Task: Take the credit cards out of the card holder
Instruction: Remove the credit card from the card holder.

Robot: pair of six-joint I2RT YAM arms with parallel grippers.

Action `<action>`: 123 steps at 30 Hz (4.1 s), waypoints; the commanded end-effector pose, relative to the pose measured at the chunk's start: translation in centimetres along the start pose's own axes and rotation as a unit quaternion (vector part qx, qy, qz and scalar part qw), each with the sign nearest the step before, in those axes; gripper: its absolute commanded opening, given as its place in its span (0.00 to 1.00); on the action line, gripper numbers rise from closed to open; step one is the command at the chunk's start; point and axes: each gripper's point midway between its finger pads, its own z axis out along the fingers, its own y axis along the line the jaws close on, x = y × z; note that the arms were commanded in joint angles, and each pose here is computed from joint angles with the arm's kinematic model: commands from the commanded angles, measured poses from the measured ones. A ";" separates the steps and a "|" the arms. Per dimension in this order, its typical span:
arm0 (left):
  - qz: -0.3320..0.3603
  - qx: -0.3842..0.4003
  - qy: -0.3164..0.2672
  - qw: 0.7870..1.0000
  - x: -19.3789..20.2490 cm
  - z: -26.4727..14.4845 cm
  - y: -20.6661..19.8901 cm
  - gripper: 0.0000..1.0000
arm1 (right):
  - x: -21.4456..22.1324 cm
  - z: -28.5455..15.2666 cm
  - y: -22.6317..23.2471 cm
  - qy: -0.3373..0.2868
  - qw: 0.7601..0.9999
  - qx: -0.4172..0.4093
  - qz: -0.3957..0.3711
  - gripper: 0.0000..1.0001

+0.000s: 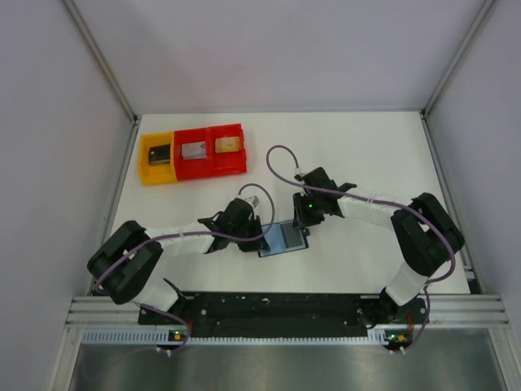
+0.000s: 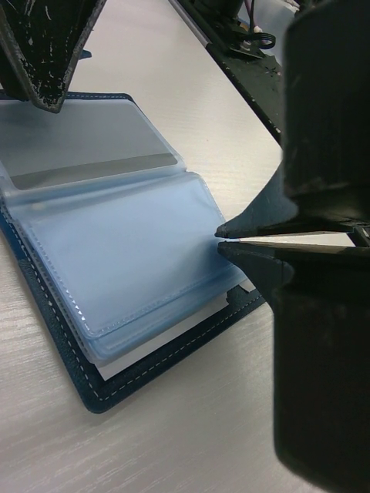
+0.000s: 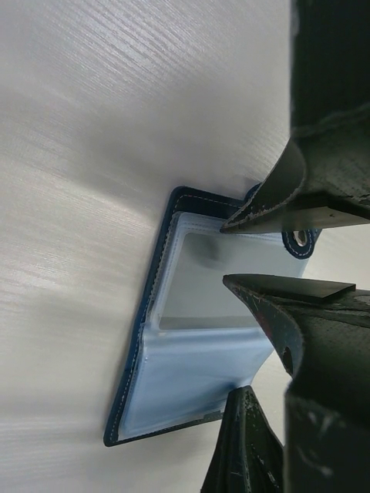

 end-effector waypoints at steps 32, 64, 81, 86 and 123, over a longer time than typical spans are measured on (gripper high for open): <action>-0.005 -0.011 0.018 1.000 1.1 0.6 0.7 0.10 | -1.9 -2.5 6.0 -0.020 0.993 -0.113 -0.009 0.21; -0.061 -0.053 -0.132 0.988 -2.2 -4.8 2.1 0.11 | -1.3 -2.0 8.9 -0.023 0.988 -0.150 -0.027 0.31; -0.029 -0.004 -0.090 0.995 -3.8 -1.7 -1.5 0.04 | 0.0 1.2 6.0 -0.029 0.978 -0.193 0.067 0.30; -0.048 -0.036 -0.065 0.996 -2.2 -0.3 1.0 0.00 | 0.7 1.8 5.4 -0.020 0.978 -0.194 0.074 0.30; -0.100 -0.028 -0.082 0.991 -0.8 -1.3 3.0 0.00 | 0.8 -2.1 1.7 -0.063 0.957 -0.264 0.105 0.00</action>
